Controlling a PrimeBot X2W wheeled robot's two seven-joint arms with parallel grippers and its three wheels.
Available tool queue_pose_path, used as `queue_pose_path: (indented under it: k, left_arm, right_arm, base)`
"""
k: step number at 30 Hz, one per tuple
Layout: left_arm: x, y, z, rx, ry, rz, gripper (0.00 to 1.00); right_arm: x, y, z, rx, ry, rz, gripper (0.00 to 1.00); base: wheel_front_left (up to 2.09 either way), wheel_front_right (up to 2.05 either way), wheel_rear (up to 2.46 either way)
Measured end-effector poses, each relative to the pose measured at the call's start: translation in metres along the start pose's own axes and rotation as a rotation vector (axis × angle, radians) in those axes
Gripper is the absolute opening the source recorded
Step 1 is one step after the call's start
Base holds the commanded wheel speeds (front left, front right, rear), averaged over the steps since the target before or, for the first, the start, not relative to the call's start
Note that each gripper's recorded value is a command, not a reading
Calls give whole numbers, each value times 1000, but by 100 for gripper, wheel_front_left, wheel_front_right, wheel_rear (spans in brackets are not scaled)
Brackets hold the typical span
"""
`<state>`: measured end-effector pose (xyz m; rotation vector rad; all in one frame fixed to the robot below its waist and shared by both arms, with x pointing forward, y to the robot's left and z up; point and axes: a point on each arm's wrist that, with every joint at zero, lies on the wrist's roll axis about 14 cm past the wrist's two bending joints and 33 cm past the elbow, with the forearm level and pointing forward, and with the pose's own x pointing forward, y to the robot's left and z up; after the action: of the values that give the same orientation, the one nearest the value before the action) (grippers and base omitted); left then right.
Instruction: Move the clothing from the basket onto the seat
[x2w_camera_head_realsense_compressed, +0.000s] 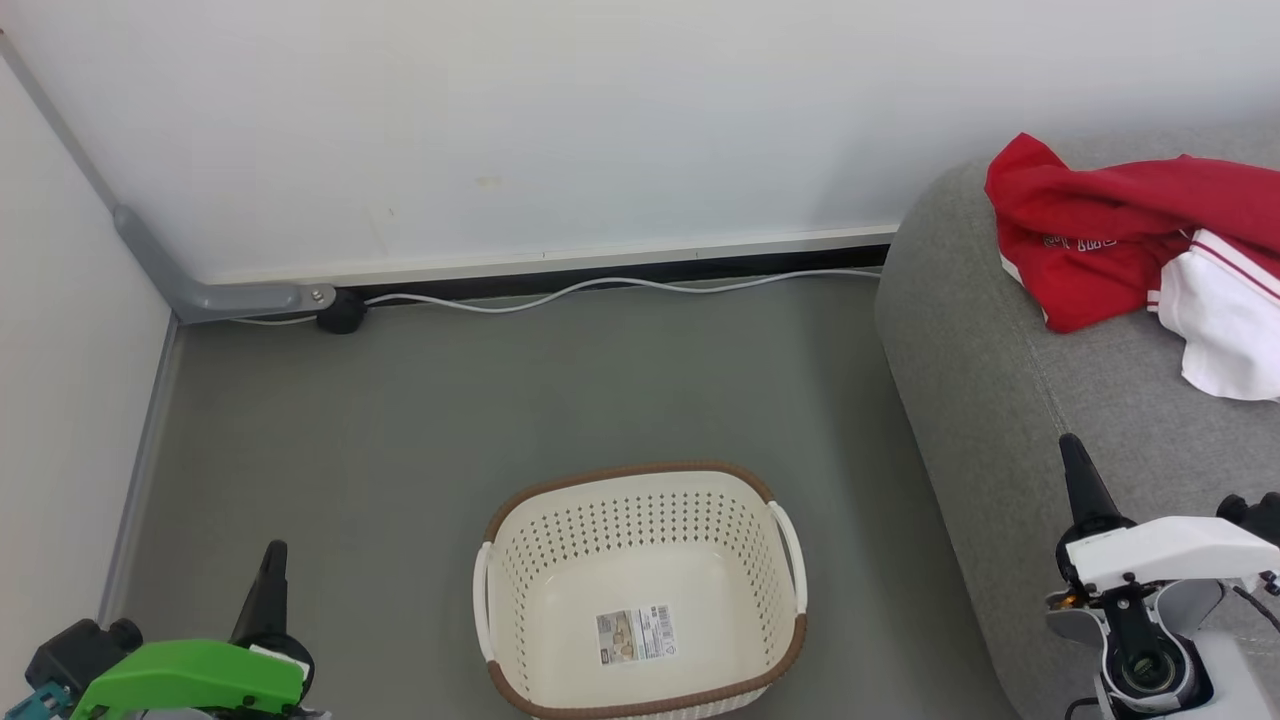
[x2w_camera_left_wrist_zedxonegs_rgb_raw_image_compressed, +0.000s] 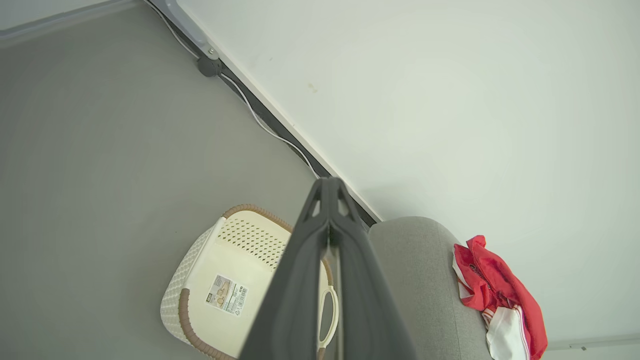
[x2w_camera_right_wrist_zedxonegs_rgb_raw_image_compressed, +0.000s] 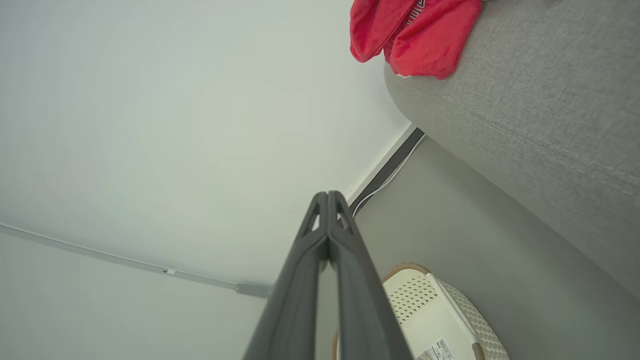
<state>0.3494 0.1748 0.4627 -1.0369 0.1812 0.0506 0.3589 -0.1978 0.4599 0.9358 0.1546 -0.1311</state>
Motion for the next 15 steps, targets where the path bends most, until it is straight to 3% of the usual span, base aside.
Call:
queue_pose_path:
  k: [15]
  left_arm:
    - [7, -3, 7, -167, -10, -15, 0]
  right_arm:
    - [3, 2, 4, 214, 4, 13, 0]
  base:
    - [0, 0, 0]
